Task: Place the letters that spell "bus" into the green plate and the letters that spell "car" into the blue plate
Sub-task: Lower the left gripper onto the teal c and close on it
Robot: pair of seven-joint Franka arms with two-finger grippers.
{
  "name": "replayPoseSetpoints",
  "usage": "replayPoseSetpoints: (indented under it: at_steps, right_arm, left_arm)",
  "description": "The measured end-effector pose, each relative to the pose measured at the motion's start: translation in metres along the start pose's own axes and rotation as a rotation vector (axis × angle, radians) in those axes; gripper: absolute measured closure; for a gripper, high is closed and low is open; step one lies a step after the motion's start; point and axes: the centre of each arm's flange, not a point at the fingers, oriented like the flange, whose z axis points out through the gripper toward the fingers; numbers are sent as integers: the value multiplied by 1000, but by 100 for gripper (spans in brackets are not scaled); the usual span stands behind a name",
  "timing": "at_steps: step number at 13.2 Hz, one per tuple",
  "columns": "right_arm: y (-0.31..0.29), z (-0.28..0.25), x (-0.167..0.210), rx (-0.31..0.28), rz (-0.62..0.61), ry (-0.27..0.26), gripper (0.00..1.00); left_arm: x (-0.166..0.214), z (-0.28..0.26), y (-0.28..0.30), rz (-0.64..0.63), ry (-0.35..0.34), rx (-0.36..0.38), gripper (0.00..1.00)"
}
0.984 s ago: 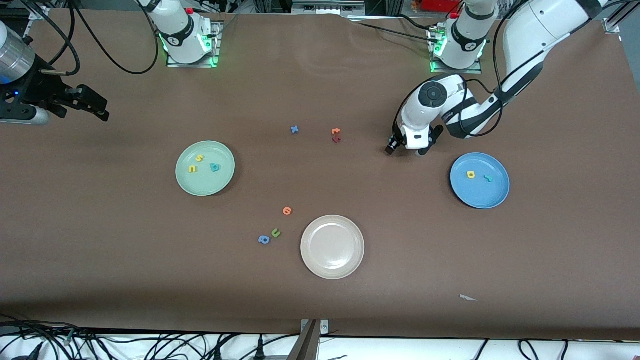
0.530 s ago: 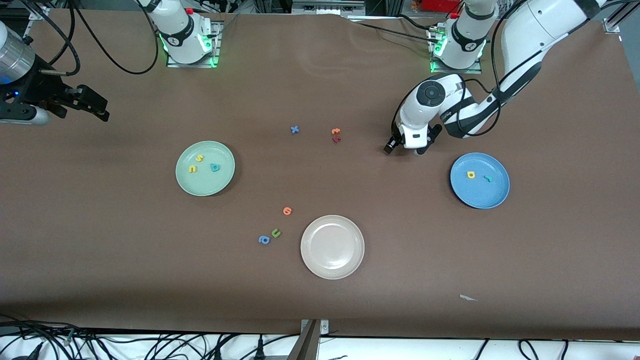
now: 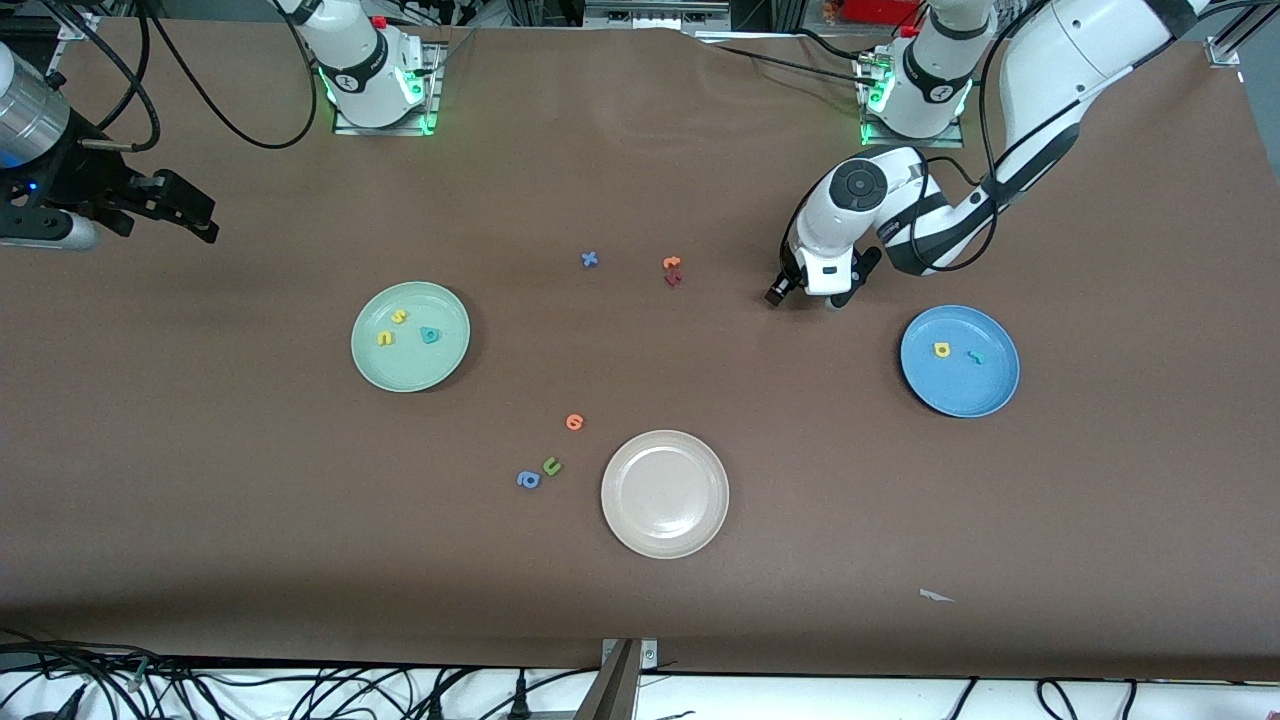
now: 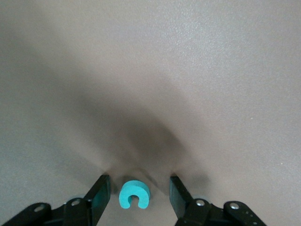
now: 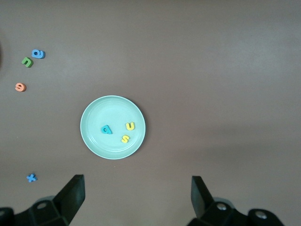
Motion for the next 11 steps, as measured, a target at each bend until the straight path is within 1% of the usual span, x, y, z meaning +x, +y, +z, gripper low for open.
replayPoseSetpoints:
  at_steps: [11]
  right_arm:
    - [0, 0, 0, 0, 0, 0, 0]
  left_arm:
    - [-10, 1, 1, -3, 1, 3, 39]
